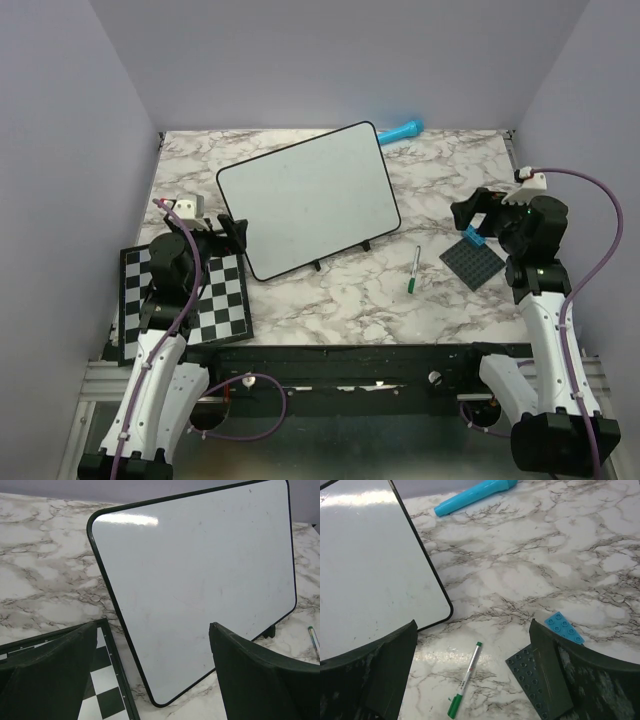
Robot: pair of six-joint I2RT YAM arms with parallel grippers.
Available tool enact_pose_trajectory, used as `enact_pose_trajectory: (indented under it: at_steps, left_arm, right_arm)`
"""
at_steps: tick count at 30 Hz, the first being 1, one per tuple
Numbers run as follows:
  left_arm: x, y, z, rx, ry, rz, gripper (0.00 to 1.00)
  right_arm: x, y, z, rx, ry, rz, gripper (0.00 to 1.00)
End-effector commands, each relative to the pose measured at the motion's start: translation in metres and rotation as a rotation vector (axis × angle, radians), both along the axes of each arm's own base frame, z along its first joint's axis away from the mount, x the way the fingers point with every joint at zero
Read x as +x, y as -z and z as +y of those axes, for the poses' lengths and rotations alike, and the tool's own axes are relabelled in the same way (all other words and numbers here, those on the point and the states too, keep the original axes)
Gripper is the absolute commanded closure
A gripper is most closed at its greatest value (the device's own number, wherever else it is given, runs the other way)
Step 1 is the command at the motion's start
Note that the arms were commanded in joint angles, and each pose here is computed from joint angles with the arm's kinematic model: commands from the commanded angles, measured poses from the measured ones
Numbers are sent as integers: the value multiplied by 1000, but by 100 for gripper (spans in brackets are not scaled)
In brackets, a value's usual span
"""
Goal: Write a sentence on the whiteboard
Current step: Pick up the whiteboard marker from the center of the board.
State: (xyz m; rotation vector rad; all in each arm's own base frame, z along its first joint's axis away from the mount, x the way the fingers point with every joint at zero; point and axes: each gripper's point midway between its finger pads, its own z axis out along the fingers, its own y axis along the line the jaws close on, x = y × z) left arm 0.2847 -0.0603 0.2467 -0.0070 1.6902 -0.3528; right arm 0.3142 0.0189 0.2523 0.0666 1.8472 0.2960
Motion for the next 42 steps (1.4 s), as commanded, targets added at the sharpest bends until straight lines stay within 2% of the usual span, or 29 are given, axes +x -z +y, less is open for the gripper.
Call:
enact_pose_trajectory:
  at_steps: [1,4,5,6,7,8,10,12,13,14,16,17,21,23,29,31,37,42]
  left_arm:
    - [0,-10,-9,-70,32,-13,1]
    - [-2,-1,-19,-96,84,45,1]
    - [-5,3,-28,-127,126,84,1]
    - [-6,4,-34,-144,155,104,1]
    - [-8,4,-38,-162,172,123,1]
    - [-9,6,-42,-172,186,159,1]
    - [-19,5,-64,-183,251,185,1]
    - [-23,6,-77,-163,246,202,1]
    - [-26,7,-87,-155,258,210,1]
    - [-40,13,-116,-135,337,257,1]
    - [-44,22,-134,-130,333,306,1]
    - [-54,31,-160,-103,378,346,1]
    - [-65,51,-216,-63,400,427,4]
    - [-57,66,-239,-34,368,473,8]
    - [-47,98,-316,67,404,571,26]
    - [-45,105,-333,100,423,591,33]
    - [-45,124,-384,153,495,638,43]
    - [-57,146,-411,183,532,684,46]
  right_arm:
    - [-1,-1,2,-45,-36,3,0]
    - [-9,0,24,-138,-246,-26,0]
    - [-21,1,47,-129,-403,-34,0]
    - [-27,3,55,-208,-516,-73,0]
    - [-35,5,66,-224,-612,-93,0]
    - [-46,10,77,-201,-697,-81,0]
    - [-49,15,79,-187,-717,-63,0]
    - [-52,28,82,-169,-747,-36,0]
    - [-53,32,83,-160,-751,-26,0]
    - [-49,33,82,-162,-740,-29,0]
    - [-45,44,78,-137,-708,9,0]
    - [-41,47,73,-153,-675,20,0]
    - [-31,48,57,-181,-575,45,0]
    - [-30,48,54,-173,-552,47,0]
    - [-23,51,38,-167,-462,74,0]
    - [-21,51,35,-160,-444,83,0]
    - [-17,53,25,-155,-392,102,0]
    - [-13,56,15,-134,-344,130,0]
